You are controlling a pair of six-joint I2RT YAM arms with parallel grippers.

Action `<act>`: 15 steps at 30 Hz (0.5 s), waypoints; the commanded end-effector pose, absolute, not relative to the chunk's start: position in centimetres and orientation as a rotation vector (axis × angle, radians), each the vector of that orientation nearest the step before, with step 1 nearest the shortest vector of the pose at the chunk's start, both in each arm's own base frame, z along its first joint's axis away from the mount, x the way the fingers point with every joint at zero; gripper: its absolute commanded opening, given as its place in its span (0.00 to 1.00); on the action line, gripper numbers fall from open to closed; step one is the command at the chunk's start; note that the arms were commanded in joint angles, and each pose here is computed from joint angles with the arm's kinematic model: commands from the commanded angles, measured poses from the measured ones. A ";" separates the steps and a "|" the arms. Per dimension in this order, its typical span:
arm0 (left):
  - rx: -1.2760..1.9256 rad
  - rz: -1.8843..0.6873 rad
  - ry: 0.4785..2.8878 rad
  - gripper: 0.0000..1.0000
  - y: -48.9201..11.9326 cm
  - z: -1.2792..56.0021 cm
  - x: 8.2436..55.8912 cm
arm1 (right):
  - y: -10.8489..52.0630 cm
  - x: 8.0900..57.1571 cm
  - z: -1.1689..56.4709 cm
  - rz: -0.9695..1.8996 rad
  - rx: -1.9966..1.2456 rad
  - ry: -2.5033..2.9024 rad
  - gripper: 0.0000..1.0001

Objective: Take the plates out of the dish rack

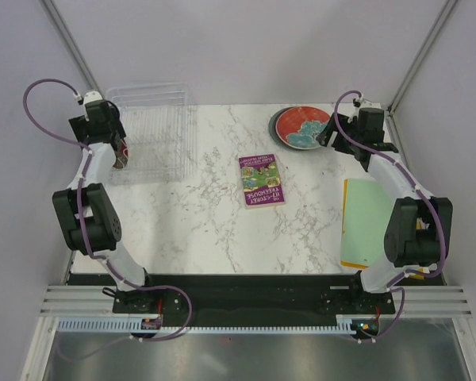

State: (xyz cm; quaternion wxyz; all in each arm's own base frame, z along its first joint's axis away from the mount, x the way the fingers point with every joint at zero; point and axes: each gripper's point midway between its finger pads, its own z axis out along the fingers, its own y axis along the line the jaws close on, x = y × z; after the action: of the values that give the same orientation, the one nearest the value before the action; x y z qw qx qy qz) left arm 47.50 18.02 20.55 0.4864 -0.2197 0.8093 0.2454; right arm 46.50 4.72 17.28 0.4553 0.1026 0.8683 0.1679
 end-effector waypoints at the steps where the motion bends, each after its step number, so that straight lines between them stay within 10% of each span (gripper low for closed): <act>1: -0.618 0.461 1.949 0.95 18.7 20.1 48.5 | 5.2 47.2 18.7 0.452 0.202 2.079 0.85; 15: -0.549 0.272 2.013 0.81 17.8 16.2 49.8 | 5.8 47.4 17.1 0.494 0.199 2.103 0.84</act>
State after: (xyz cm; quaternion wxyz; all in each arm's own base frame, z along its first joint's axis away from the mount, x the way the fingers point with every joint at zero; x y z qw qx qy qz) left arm 48.67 18.88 16.31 0.4756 -0.2310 0.8359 0.1473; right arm 46.75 5.61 17.23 0.4594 0.0883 0.8628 0.1917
